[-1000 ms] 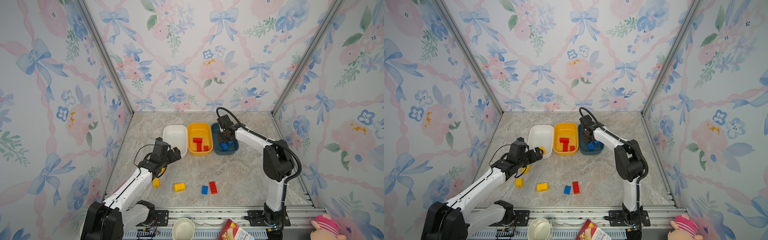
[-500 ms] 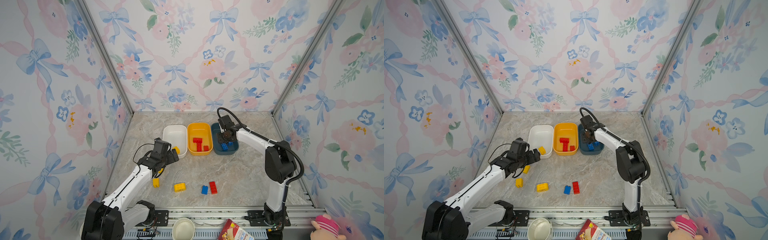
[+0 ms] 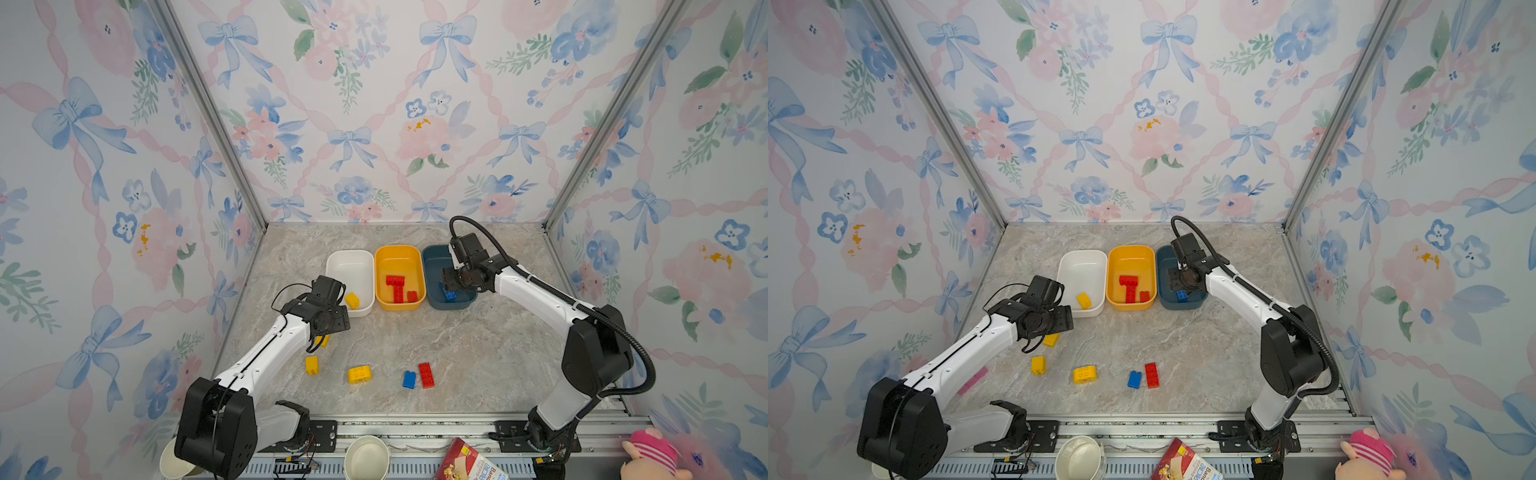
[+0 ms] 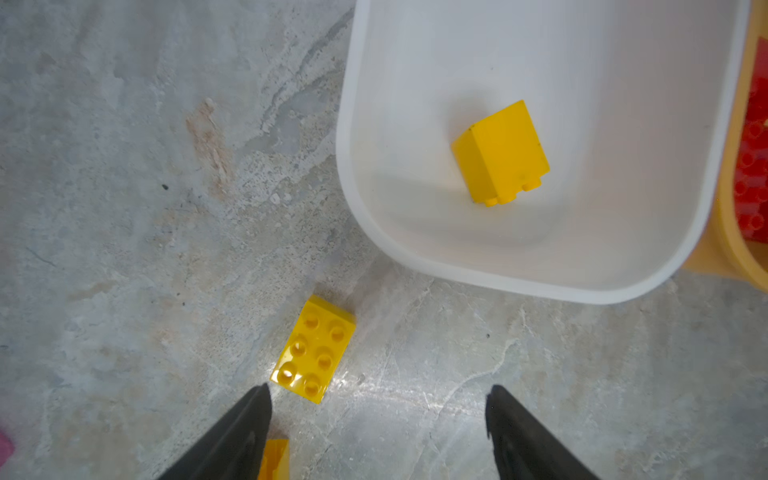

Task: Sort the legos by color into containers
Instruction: 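Lower the left gripper onto the yellow brick and grasp it while right gripper lifts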

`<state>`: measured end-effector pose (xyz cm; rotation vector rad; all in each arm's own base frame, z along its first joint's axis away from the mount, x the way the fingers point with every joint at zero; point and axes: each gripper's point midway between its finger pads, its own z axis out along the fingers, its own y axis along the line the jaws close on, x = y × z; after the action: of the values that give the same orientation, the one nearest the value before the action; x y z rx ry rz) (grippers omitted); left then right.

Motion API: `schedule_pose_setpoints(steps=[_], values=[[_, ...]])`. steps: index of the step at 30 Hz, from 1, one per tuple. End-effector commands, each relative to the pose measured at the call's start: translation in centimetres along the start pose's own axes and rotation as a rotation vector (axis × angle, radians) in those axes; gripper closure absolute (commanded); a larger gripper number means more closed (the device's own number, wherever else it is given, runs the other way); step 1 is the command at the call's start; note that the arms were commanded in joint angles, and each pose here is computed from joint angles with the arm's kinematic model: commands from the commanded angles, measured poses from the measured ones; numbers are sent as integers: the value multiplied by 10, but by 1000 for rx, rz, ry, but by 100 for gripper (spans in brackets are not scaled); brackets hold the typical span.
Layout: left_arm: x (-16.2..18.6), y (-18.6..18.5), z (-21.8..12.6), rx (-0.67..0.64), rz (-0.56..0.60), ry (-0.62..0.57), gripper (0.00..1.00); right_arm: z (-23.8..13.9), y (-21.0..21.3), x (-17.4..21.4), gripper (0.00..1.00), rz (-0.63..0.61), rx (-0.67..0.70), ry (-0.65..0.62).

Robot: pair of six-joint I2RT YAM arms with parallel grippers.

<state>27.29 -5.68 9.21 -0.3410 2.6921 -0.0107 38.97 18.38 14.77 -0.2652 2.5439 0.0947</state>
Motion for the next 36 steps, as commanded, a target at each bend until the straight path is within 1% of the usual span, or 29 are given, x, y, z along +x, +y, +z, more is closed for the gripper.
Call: schedule_pose_setpoints(steps=[1, 11, 19, 24, 27, 31, 36], values=[[9, 13, 9, -58, -9, 56, 17, -18, 1, 10, 30, 16, -17, -8], [14, 19, 41, -74, -33, 126, 23, -49, -10, 20, 28, 38, -11, -47], [23, 21, 56, -62, -37, 171, 24, -65, -16, 19, 27, 48, -4, -76], [34, 20, 61, -41, -40, 206, 28, -70, -18, 21, 27, 54, -2, -84], [38, 20, 59, -31, -48, 209, 33, -72, -20, 22, 27, 58, 3, -89], [44, 21, 57, -28, -56, 210, 43, -74, -21, 23, 26, 64, 5, -93], [43, 22, 57, -34, -52, 207, 58, -76, -20, 22, 27, 69, 0, -97]])
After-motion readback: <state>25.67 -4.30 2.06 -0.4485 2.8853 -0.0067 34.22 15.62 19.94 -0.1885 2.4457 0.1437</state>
